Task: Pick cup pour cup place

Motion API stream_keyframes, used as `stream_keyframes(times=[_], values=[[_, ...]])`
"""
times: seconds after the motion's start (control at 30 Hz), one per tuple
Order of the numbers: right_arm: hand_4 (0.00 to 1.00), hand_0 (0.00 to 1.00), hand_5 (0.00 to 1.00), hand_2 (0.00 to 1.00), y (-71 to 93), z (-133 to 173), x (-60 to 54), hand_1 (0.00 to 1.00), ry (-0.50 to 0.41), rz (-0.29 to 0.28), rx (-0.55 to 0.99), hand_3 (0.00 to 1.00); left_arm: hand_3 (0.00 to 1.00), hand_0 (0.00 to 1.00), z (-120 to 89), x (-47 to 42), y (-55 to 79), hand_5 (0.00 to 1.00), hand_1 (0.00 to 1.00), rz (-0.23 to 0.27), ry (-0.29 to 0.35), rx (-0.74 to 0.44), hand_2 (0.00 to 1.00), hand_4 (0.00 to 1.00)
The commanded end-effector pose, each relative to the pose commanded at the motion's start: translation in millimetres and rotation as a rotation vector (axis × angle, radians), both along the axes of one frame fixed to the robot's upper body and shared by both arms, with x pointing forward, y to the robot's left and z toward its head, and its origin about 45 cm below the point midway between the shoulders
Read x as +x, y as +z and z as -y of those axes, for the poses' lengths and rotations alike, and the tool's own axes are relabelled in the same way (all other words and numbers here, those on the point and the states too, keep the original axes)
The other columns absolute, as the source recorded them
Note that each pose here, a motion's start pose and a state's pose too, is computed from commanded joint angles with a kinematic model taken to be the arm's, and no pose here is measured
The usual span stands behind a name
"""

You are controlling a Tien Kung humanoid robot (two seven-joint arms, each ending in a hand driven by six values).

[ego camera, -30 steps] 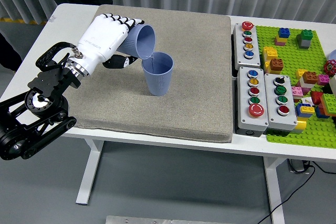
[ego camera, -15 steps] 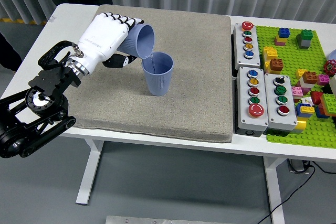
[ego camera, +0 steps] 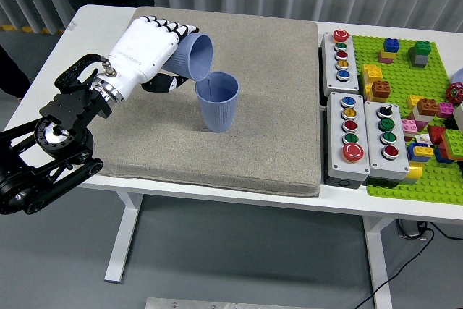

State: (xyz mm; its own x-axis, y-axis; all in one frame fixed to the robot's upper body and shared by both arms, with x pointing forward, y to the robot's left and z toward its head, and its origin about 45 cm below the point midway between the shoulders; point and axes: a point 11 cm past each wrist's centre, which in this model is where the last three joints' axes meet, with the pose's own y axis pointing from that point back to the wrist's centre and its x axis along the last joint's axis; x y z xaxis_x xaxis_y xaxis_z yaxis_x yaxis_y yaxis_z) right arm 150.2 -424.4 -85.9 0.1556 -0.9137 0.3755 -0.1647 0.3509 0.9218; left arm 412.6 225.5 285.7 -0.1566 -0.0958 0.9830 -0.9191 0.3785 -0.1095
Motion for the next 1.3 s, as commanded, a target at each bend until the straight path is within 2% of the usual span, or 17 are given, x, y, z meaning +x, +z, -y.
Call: stream_keyframes(times=[0.6, 0.93, 1.3], values=[[0.002, 0.683, 0.002, 0.568, 0.0, -0.3, 0.2, 0.648, 0.000, 0.000, 0.000, 0.575, 0.541, 0.527, 2.1, 1.9, 3.7, 0.105, 0.518, 0.005, -0.009, 0.032, 0.527, 0.626], [0.002, 0.683, 0.002, 0.568, -1.4, -0.2, -4.3, 0.648, 0.001, -0.009, 0.000, 0.575, 0.541, 0.531, 4.4, 2.5, 5.1, 0.107, 0.518, 0.007, -0.019, 0.049, 0.529, 0.626], [0.002, 0.684, 0.002, 0.568, -0.7, 0.2, -2.5, 0.648, -0.002, -0.004, 0.000, 0.575, 0.541, 0.532, 6.7, 1.9, 7.1, 0.107, 0.518, 0.015, -0.025, 0.055, 0.529, 0.628]])
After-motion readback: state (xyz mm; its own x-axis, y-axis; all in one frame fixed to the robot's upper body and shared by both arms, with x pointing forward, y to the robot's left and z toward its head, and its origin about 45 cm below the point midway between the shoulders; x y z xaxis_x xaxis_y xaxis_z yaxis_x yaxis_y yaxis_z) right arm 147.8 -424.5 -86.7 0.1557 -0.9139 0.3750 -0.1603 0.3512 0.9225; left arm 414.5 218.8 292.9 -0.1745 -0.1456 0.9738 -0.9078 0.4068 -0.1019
